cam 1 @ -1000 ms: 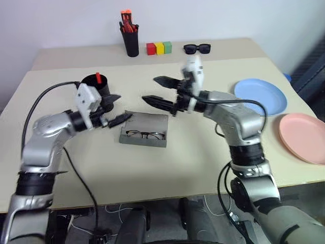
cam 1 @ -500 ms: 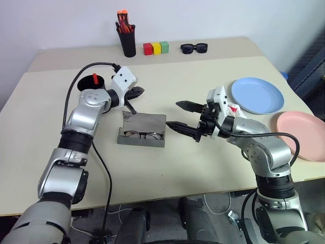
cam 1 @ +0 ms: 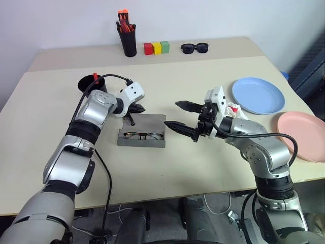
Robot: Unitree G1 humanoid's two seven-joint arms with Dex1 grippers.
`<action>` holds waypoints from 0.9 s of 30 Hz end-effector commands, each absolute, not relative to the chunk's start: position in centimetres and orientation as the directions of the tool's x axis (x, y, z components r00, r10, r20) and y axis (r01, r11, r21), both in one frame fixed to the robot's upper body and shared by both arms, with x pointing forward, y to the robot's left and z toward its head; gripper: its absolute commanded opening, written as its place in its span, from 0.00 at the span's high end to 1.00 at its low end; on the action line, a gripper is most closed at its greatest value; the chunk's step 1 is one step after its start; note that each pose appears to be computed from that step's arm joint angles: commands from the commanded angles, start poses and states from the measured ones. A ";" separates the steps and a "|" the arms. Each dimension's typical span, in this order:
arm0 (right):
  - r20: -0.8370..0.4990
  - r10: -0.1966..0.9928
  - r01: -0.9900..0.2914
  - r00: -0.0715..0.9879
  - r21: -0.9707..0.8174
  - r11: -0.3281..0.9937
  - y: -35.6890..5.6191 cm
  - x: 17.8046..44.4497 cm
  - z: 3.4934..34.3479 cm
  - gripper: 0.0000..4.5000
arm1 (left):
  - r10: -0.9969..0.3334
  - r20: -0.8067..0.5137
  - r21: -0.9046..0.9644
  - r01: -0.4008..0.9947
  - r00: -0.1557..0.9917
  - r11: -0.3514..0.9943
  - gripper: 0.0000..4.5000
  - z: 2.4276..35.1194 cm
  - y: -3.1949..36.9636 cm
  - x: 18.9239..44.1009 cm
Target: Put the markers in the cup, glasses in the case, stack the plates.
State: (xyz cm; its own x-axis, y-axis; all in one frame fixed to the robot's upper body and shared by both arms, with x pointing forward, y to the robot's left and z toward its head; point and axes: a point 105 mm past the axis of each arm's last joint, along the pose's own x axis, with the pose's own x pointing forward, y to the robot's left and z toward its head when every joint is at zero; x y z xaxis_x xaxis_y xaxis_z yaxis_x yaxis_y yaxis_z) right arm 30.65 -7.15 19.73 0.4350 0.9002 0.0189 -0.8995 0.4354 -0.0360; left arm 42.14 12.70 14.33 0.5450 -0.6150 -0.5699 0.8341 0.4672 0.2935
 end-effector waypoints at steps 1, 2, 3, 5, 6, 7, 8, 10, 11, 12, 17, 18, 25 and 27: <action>0.055 0.905 -0.901 0.423 -0.083 0.426 -7.1 30.3 20.9 0.00 | -0.642 -0.586 0.310 0.869 0.495 0.386 0.99 15.7 13.0 40.9; 0.053 0.904 -0.900 0.425 -0.084 0.428 -7.2 30.4 20.9 0.00 | -0.645 -0.594 0.300 0.876 0.482 0.378 0.99 15.5 13.1 40.5; 0.052 0.902 -0.898 0.428 -0.088 0.431 -7.2 30.5 20.8 0.00 | -0.648 -0.606 0.287 0.887 0.461 0.362 0.99 15.3 13.3 39.9; 0.050 0.901 -0.896 0.431 -0.091 0.434 -7.2 30.6 20.8 0.00 | -0.662 -0.623 0.249 0.908 0.417 0.337 0.99 14.8 13.3 38.5; 0.048 0.900 -0.895 0.432 -0.096 0.435 -7.2 30.7 20.8 0.00 | -0.664 -0.631 0.240 0.914 0.403 0.326 0.99 14.6 13.4 38.0; 0.046 0.900 -0.894 0.434 -0.100 0.436 -7.2 30.7 20.8 0.00 | -0.663 -0.638 0.234 0.919 0.391 0.317 0.99 14.4 13.4 37.4; 0.044 0.900 -0.895 0.433 -0.101 0.435 -7.2 30.7 20.7 0.00 | -0.665 -0.644 0.222 0.924 0.380 0.312 0.99 14.1 13.5 36.7; 0.040 0.901 -0.895 0.432 -0.103 0.434 -7.2 30.7 20.7 0.00 | -0.667 -0.647 0.202 0.926 0.370 0.318 0.99 13.8 13.7 35.7; 0.040 0.901 -0.895 0.433 -0.105 0.435 -7.3 30.8 20.7 0.00 | -0.664 -0.650 0.198 0.925 0.371 0.323 0.99 13.6 13.9 35.4; 0.039 0.900 -0.894 0.434 -0.106 0.436 -7.3 30.8 20.7 0.00 | -0.658 -0.651 0.199 0.921 0.379 0.334 0.99 13.3 14.2 35.1; 0.040 0.902 -0.895 0.429 -0.111 0.431 -7.2 30.9 20.8 0.00 | -0.634 -0.640 0.272 0.900 0.434 0.341 0.99 13.4 14.8 34.1; 0.040 0.903 -0.896 0.428 -0.112 0.429 -7.1 30.9 20.8 0.00 | -0.633 -0.632 0.284 0.893 0.448 0.349 0.99 13.5 14.9 33.9; 0.059 0.854 -0.843 0.517 -0.137 0.520 -8.3 32.7 21.1 0.00 | -0.705 -0.270 0.374 0.746 0.656 0.551 0.94 19.3 14.0 36.4; 0.064 0.819 -0.803 0.571 -0.165 0.573 -9.4 33.6 21.4 0.00 | -0.744 -0.173 0.359 0.744 0.646 0.563 0.80 21.1 13.5 36.2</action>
